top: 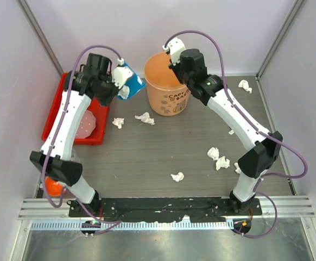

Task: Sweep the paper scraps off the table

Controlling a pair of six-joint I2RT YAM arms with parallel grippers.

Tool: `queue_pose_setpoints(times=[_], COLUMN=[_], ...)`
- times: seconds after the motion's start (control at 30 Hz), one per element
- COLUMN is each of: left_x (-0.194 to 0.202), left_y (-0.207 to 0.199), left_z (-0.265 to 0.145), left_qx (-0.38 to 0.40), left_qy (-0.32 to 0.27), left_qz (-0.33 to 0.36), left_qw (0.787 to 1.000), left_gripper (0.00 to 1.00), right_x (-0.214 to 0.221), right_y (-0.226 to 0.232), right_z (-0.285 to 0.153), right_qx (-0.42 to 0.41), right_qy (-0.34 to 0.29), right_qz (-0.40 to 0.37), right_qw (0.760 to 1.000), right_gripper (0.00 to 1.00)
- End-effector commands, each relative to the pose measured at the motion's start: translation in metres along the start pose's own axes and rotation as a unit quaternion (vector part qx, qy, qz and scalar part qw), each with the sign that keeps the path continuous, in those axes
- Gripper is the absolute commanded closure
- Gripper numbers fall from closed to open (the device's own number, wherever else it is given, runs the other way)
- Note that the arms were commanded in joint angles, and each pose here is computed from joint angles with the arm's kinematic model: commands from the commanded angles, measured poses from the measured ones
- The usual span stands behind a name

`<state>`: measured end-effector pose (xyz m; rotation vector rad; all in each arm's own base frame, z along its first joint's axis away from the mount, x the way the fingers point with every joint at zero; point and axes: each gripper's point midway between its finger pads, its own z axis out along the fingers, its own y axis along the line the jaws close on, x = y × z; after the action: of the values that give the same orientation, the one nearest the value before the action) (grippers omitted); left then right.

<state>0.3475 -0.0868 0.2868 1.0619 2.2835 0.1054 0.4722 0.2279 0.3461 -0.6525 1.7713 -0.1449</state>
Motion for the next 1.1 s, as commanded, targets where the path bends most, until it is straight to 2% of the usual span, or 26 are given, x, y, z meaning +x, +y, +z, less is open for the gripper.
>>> queue_pose_setpoints(times=[0.0, 0.13, 0.17, 0.2, 0.4, 0.5, 0.53, 0.57, 0.63, 0.67, 0.7, 0.77, 0.8, 0.83, 0.9, 0.93, 1.0, 1.07], left_x=[-0.029, -0.064, -0.082, -0.089, -0.168, -0.208, -0.219, -0.219, -0.235, -0.232, -0.241, -0.245, -0.252, -0.254, -0.265, -0.268, -0.276, -0.277], left_y=[0.023, 0.04, 0.046, 0.048, 0.057, 0.066, 0.062, 0.07, 0.07, 0.071, 0.075, 0.069, 0.076, 0.07, 0.076, 0.07, 0.069, 0.063], left_z=[-0.004, 0.012, 0.008, 0.025, 0.048, 0.039, 0.048, 0.046, 0.052, 0.058, 0.055, 0.063, 0.051, 0.058, 0.035, 0.036, 0.016, 0.018], left_qx=[-0.021, -0.046, -0.064, -0.071, -0.197, -0.269, -0.282, -0.318, -0.358, -0.38, -0.405, -0.423, -0.453, -0.46, -0.502, -0.507, -0.532, -0.543], left_qy=[-0.009, -0.02, -0.044, -0.039, -0.106, -0.145, -0.146, -0.122, -0.12, -0.094, -0.092, -0.075, -0.072, -0.064, -0.081, -0.066, -0.08, -0.057], left_qz=[-0.016, -0.028, -0.029, -0.031, 0.011, 0.038, 0.052, 0.081, 0.107, 0.125, 0.149, 0.179, 0.191, 0.208, 0.205, 0.237, 0.236, 0.287], left_qw=[1.0, 0.998, 0.997, 0.996, 0.974, 0.951, 0.947, 0.937, 0.92, 0.912, 0.898, 0.885, 0.868, 0.861, 0.836, 0.826, 0.809, 0.787], left_gripper=[1.0, 1.0, 1.0, 1.0, 1.0, 1.0, 1.0, 1.0, 1.0, 1.0, 1.0, 1.0, 1.0, 1.0, 1.0, 1.0, 1.0, 1.0], right_x=[-0.066, -0.068, -0.068, -0.069, -0.067, -0.064, -0.063, -0.06, -0.059, -0.056, -0.054, -0.054, -0.053, -0.052, -0.051, -0.052, -0.054, -0.054], right_y=[-0.041, -0.06, -0.064, -0.07, -0.089, -0.098, -0.103, -0.102, -0.11, -0.11, -0.112, -0.122, -0.125, -0.127, -0.133, -0.135, -0.137, -0.139], right_z=[-0.05, -0.066, -0.07, -0.077, -0.101, -0.114, -0.122, -0.123, -0.136, -0.136, -0.14, -0.151, -0.155, -0.157, -0.167, -0.171, -0.178, -0.183], right_qx=[0.039, 0.086, 0.095, 0.109, 0.148, 0.165, 0.173, 0.175, 0.186, 0.189, 0.195, 0.215, 0.222, 0.227, 0.238, 0.24, 0.239, 0.239], right_qy=[-0.114, -0.147, -0.151, -0.16, -0.18, -0.18, -0.184, -0.182, -0.189, -0.188, -0.188, -0.196, -0.197, -0.198, -0.2, -0.202, -0.208, -0.211], right_qz=[0.084, 0.108, 0.111, 0.119, 0.132, 0.136, 0.14, 0.14, 0.149, 0.149, 0.151, 0.159, 0.159, 0.16, 0.158, 0.158, 0.155, 0.157], right_qw=[0.989, 0.98, 0.978, 0.974, 0.963, 0.96, 0.958, 0.957, 0.953, 0.952, 0.951, 0.943, 0.942, 0.94, 0.937, 0.936, 0.936, 0.935], right_gripper=[0.99, 0.99, 0.99, 0.99, 0.99, 0.99, 0.99, 0.99, 0.99, 0.99, 0.99, 0.99, 0.99, 0.99, 0.99, 0.99, 0.99, 0.99])
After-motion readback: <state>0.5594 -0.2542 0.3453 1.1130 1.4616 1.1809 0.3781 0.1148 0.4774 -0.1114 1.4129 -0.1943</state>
